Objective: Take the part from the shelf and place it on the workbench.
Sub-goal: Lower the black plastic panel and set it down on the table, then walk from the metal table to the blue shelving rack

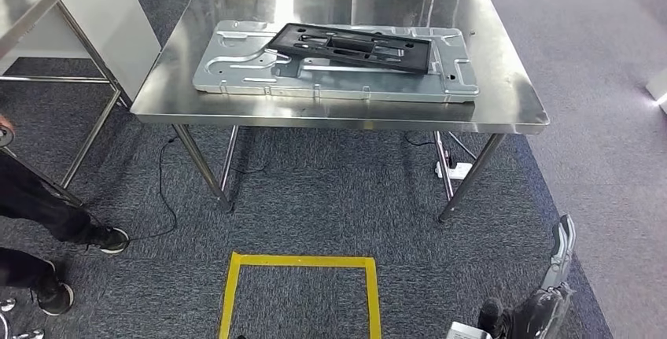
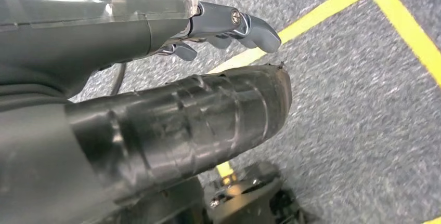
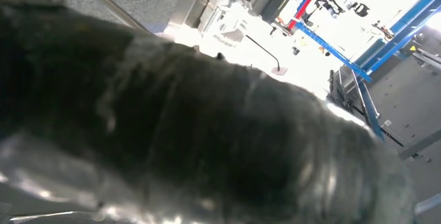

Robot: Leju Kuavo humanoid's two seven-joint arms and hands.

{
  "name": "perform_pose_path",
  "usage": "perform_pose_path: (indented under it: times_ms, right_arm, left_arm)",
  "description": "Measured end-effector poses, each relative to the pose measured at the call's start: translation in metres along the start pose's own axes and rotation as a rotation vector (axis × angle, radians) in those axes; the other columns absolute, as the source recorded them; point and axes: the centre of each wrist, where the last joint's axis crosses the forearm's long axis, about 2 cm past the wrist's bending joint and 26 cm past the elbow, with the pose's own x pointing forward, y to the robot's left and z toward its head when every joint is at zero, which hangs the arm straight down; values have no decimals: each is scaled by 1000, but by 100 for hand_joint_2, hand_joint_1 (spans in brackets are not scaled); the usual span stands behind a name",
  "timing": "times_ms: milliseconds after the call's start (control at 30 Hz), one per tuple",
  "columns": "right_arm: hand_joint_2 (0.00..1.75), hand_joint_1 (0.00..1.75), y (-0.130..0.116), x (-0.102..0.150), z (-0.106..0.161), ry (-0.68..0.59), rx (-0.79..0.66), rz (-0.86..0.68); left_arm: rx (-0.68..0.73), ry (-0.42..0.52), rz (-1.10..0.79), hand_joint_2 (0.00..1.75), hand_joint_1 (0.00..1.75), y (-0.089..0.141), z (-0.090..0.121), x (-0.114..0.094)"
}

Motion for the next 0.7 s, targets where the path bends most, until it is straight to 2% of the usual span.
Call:
perform_pose_path:
  times_ms: [700]
  right_arm:
    - [0, 0, -1, -1, 2, 25, -5, -10]
  left_arm:
    - [10, 12, 18, 0, 0, 1, 1, -2]
